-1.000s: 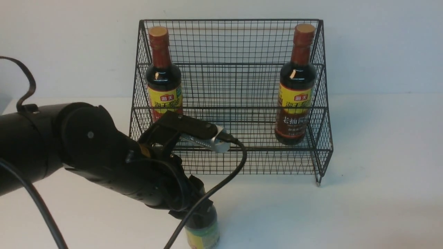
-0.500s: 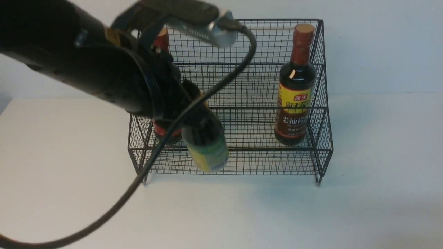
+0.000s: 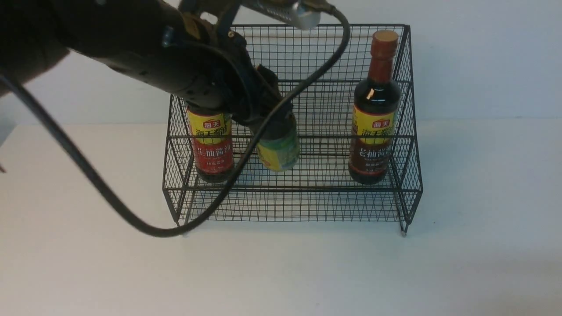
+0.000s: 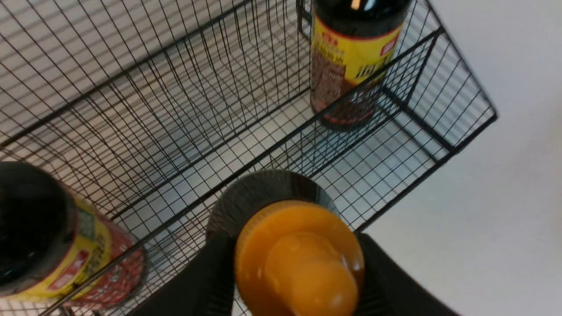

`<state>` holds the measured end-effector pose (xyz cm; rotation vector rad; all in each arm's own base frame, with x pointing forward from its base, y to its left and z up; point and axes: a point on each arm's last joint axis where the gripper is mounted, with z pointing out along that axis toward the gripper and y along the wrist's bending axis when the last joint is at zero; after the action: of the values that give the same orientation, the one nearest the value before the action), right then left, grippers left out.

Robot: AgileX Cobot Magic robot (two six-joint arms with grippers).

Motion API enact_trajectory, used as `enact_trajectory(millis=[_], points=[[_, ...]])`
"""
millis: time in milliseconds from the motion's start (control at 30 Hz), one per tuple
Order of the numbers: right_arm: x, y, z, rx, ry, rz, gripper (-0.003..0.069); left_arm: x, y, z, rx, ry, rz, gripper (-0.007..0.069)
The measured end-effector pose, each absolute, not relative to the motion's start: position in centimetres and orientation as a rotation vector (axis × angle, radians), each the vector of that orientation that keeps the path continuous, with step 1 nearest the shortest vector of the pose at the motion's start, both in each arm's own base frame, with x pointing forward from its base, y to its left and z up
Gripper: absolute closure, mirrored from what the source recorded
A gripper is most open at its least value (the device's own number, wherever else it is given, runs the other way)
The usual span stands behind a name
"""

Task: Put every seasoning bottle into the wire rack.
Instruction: Use the left arm to put the condiment bottle back on the shelf

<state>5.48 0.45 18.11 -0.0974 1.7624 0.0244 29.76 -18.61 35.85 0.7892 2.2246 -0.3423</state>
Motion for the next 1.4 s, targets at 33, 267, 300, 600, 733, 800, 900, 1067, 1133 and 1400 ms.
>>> enact_trajectory(millis=[33, 267, 300, 600, 733, 800, 900, 1067, 1133, 1400], points=[[5.5, 0.5, 18.1, -0.097, 1.762, 0.024, 0.0673, 30.2, -18.9, 35.1, 0.801, 2.240, -0.336, 0.0333], [5.5, 0.5, 18.1, -0.097, 1.762, 0.024, 0.0673, 32.5, -20.2, 30.4, 0.854, 2.347, -0.305, 0.0333], [5.5, 0.5, 18.1, -0.097, 1.762, 0.024, 0.0673, 32.8, -20.3, 29.9, 0.858, 2.358, -0.303, 0.0333], [5.5, 0.5, 18.1, -0.097, 1.762, 0.024, 0.0673, 33.9, -21.0, 28.6, 0.835, 2.354, -0.309, 0.0333], [5.5, 0.5, 18.1, -0.097, 1.762, 0.024, 0.0673, 34.0, -21.0, 28.6, 0.820, 2.355, -0.314, 0.0333], [5.5, 0.5, 18.1, -0.097, 1.762, 0.024, 0.0673, 34.0, -21.0, 28.6, 0.816, 2.354, -0.317, 0.0333], [5.5, 0.5, 18.1, -0.097, 1.762, 0.024, 0.0673, 34.0, -21.1, 28.5, 0.808, 2.355, -0.319, 0.0333], [5.5, 0.5, 18.1, -0.097, 1.762, 0.024, 0.0673, 34.1, -21.1, 28.5, 0.746, 2.378, -0.338, 0.0332], [5.5, 0.5, 18.1, -0.097, 1.762, 0.024, 0.0673, 34.1, -21.1, 28.5, 0.728, 2.384, -0.345, 0.0322], [5.5, 0.5, 18.1, -0.097, 1.762, 0.024, 0.0673, 34.3, -21.1, 28.1, 0.719, 2.398, -0.334, 0.0233]])
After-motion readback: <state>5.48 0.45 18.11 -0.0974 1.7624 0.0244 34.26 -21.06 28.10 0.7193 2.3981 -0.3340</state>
